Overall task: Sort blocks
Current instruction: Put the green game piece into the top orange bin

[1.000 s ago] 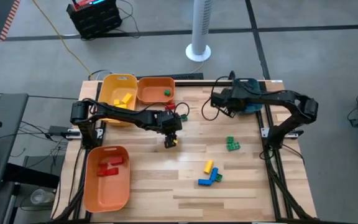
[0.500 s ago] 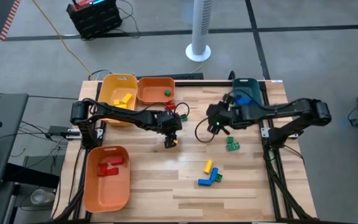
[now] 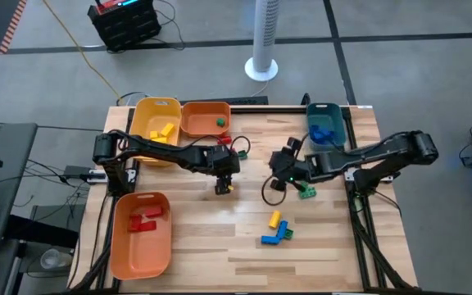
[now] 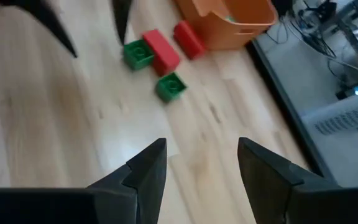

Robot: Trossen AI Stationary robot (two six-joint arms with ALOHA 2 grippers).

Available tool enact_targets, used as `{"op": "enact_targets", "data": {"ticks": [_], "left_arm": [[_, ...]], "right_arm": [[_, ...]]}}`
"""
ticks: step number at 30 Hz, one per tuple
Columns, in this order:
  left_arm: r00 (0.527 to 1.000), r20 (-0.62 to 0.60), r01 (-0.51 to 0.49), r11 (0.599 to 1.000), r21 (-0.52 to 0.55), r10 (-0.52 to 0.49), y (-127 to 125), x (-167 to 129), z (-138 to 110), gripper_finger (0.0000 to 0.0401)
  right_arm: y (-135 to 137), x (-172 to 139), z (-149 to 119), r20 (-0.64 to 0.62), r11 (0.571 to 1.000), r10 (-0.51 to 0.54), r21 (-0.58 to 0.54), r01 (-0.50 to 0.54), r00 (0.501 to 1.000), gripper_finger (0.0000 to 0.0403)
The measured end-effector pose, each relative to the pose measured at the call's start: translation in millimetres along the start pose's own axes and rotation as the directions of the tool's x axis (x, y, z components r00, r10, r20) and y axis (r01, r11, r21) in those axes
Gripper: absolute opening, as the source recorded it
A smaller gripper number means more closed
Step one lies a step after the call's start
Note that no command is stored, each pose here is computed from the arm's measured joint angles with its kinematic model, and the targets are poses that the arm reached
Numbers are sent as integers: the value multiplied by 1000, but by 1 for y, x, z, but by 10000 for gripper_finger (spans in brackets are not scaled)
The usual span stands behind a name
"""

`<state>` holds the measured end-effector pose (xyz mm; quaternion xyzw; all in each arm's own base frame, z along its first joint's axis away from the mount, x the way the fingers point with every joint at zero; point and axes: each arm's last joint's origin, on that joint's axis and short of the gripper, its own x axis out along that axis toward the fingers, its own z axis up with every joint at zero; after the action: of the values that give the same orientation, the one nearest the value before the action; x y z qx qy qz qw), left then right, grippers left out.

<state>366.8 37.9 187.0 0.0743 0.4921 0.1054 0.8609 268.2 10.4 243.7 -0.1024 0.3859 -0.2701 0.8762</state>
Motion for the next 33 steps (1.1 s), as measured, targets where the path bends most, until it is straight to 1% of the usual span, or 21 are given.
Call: {"op": "enact_targets", "data": {"ticks": [3,6,8,11,13,16,17,18,19,21,23,25,28,30,33], "left_arm": [[1000,-4,-26,997,73,27,1,0,0,240],[999,-8,-33,995,95,34,1,0,-1,240],[999,-8,-34,995,94,35,1,0,-1,240],[999,-9,-34,997,72,35,1,0,-1,240],[999,-12,-34,998,52,35,1,0,-1,240],[999,-24,-33,999,36,33,1,0,-2,240],[999,-28,-32,999,35,33,1,0,-3,240],[999,-29,-32,999,35,33,1,0,-3,240],[999,-29,-32,999,36,33,1,0,-3,240],[999,-29,-32,999,39,33,1,0,-3,240],[999,-30,-32,999,40,33,1,0,-3,240],[999,-30,-27,999,40,28,0,0,-3,240],[1000,-29,-10,999,39,11,0,0,-3,240],[1000,-28,0,999,37,1,0,0,-3,240],[1000,-31,2,999,37,-1,-1,0,-3,240]], "right_arm": [[8,4,-11,8,1000,14,6,-14,1000,208],[13,2,-16,6,999,26,32,-26,1000,208],[19,-2,-20,-1,999,49,20,-49,999,209],[32,-11,-26,-34,987,158,-32,-159,987,210],[39,-17,-30,-71,966,253,-41,-256,965,211],[50,-25,-34,-124,907,417,-15,-422,900,211],[53,-28,-36,-143,889,452,-10,-458,881,211],[56,-30,-40,-172,881,465,-7,-474,868,211],[57,-32,-44,-211,881,462,-5,-473,862,211],[56,-36,-56,-316,895,423,3,-446,849,211],[50,-38,-66,-416,921,363,22,-389,834,211],[45,-39,-73,-489,941,308,28,-338,816,211],[38,-42,-80,-572,950,260,9,-311,778,211],[35,-42,-83,-614,950,247,1,-312,750,211],[30,-41,-86,-651,946,233,-20,-323,723,211]]}}
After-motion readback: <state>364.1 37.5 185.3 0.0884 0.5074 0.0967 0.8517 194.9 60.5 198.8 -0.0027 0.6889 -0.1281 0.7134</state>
